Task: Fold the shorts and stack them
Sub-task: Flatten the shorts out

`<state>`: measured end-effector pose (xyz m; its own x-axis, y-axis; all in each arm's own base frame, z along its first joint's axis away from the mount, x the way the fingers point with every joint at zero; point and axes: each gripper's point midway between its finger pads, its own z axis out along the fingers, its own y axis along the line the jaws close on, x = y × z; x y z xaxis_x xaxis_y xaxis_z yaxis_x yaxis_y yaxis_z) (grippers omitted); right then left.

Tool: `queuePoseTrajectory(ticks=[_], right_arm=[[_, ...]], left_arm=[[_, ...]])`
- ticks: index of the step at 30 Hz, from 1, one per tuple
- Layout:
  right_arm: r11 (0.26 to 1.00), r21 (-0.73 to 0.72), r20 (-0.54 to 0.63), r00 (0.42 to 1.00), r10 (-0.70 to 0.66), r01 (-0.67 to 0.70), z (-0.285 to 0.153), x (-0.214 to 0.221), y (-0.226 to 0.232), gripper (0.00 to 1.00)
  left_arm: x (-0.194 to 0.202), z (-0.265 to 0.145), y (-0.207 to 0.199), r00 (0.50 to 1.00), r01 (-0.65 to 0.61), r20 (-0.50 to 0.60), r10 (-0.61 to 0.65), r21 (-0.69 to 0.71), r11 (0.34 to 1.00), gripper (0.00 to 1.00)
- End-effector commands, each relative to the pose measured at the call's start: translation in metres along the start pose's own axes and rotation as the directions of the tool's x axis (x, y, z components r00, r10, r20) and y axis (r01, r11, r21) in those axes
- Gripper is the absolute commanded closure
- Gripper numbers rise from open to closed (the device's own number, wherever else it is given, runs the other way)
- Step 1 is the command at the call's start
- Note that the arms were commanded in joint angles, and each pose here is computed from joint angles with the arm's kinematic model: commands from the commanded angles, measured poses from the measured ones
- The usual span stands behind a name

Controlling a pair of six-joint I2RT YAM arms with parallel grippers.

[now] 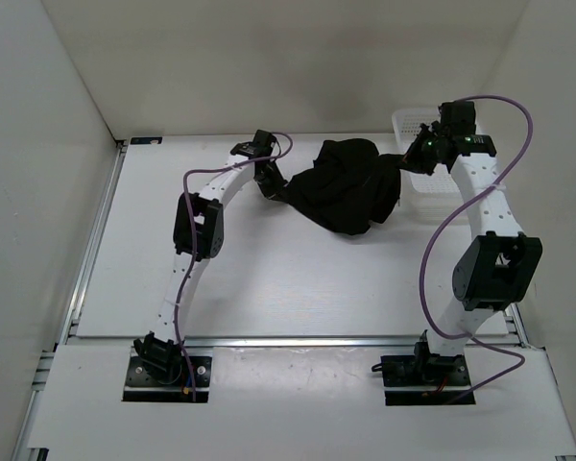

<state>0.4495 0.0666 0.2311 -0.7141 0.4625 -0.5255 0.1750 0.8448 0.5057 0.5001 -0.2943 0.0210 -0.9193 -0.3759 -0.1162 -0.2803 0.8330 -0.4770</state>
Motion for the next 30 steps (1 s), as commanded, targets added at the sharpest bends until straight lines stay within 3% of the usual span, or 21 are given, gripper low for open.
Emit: queuePoseTrajectory(ticks=[1, 2, 4, 5, 9, 13, 16, 18, 19, 20, 21, 22, 23, 25, 26, 28, 30], right_arm=[[0.999, -0.037, 0.04, 0.999, -0.015, 0.017, -0.013, -0.009, 0.01, 1.0], [0.999, -0.031, 0.03, 0.999, -0.012, 0.013, -0.011, -0.005, 0.007, 1.0], [0.999, -0.038, 0.043, 0.999, -0.016, 0.018, -0.022, -0.003, 0.009, 1.0], [0.999, -0.049, 0.039, 0.999, -0.017, 0.018, -0.025, 0.0, 0.011, 1.0], [0.998, -0.05, 0.042, 0.999, -0.028, 0.03, -0.04, 0.014, 0.008, 1.0], [0.996, -0.061, 0.05, 0.997, -0.061, 0.064, -0.059, 0.032, 0.008, 1.0], [0.991, -0.047, 0.032, 0.992, -0.122, 0.123, -0.06, 0.054, 0.009, 1.0], [0.989, -0.02, 0.013, 0.989, -0.146, 0.146, -0.056, 0.07, 0.008, 1.0], [0.986, -0.014, -0.037, 0.985, -0.166, 0.165, -0.048, 0.095, 0.01, 1.0], [0.986, 0.026, -0.086, 0.983, -0.162, 0.165, -0.045, 0.113, 0.004, 0.98], [0.979, 0.081, -0.106, 0.979, -0.176, 0.185, -0.04, 0.128, -0.001, 0.9], [0.977, 0.099, -0.115, 0.977, -0.179, 0.19, -0.04, 0.137, -0.005, 0.75], [0.968, 0.157, -0.167, 0.972, -0.167, 0.193, -0.033, 0.159, -0.024, 0.51], [0.963, 0.213, -0.159, 0.978, -0.131, 0.164, -0.038, 0.169, -0.037, 0.41], [0.957, 0.237, -0.172, 0.977, -0.129, 0.168, -0.037, 0.178, -0.048, 0.27], [0.955, 0.261, -0.13, 0.985, -0.111, 0.142, -0.046, 0.17, -0.054, 0.25], [0.951, 0.279, -0.108, 0.988, -0.106, 0.133, -0.055, 0.169, -0.061, 0.25]], left_arm=[[0.001, -0.018, -0.003, 0.999, -0.032, -0.004, 0.032, 0.015, 0.999, 0.9], [-0.015, -0.051, -0.006, 0.998, -0.036, 0.058, 0.034, 0.027, 0.999, 0.9], [-0.016, -0.075, 0.019, 0.994, -0.007, 0.105, 0.012, -0.054, 0.999, 0.9], [-0.035, -0.118, 0.02, 0.976, 0.006, 0.216, 0.008, -0.064, 0.998, 0.9], [-0.053, -0.191, 0.041, 0.947, 0.012, 0.321, 0.007, -0.057, 0.998, 0.9], [-0.081, -0.237, 0.051, 0.919, -0.021, 0.393, 0.038, -0.047, 0.999, 0.9], [-0.101, -0.222, 0.081, 0.936, 0.011, 0.351, 0.032, -0.12, 0.993, 0.9], [-0.124, -0.226, 0.077, 0.929, -0.026, 0.365, 0.06, -0.099, 0.995, 0.9], [-0.126, -0.195, 0.103, 0.959, 0.013, 0.281, 0.024, -0.127, 0.992, 0.65], [-0.135, -0.202, 0.097, 0.957, 0.009, 0.29, 0.018, -0.091, 0.996, 0.51], [-0.131, -0.196, 0.101, 0.969, 0.02, 0.248, -0.001, -0.074, 0.997, 0.41], [-0.126, -0.193, 0.104, 0.973, 0.028, 0.23, -0.008, -0.084, 0.996, 0.36], [-0.12, -0.188, 0.114, 0.977, 0.042, 0.215, -0.016, -0.116, 0.992, 0.3], [-0.118, -0.219, 0.109, 0.957, 0.02, 0.29, 0.017, -0.122, 0.992, 0.18], [-0.11, -0.211, 0.121, 0.96, 0.03, 0.279, 0.012, -0.145, 0.989, 0.13], [-0.098, -0.239, 0.124, 0.948, 0.018, 0.316, 0.041, -0.181, 0.983, 0.09], [-0.073, -0.234, 0.141, 0.962, 0.022, 0.27, 0.043, -0.233, 0.972, 0.13]])
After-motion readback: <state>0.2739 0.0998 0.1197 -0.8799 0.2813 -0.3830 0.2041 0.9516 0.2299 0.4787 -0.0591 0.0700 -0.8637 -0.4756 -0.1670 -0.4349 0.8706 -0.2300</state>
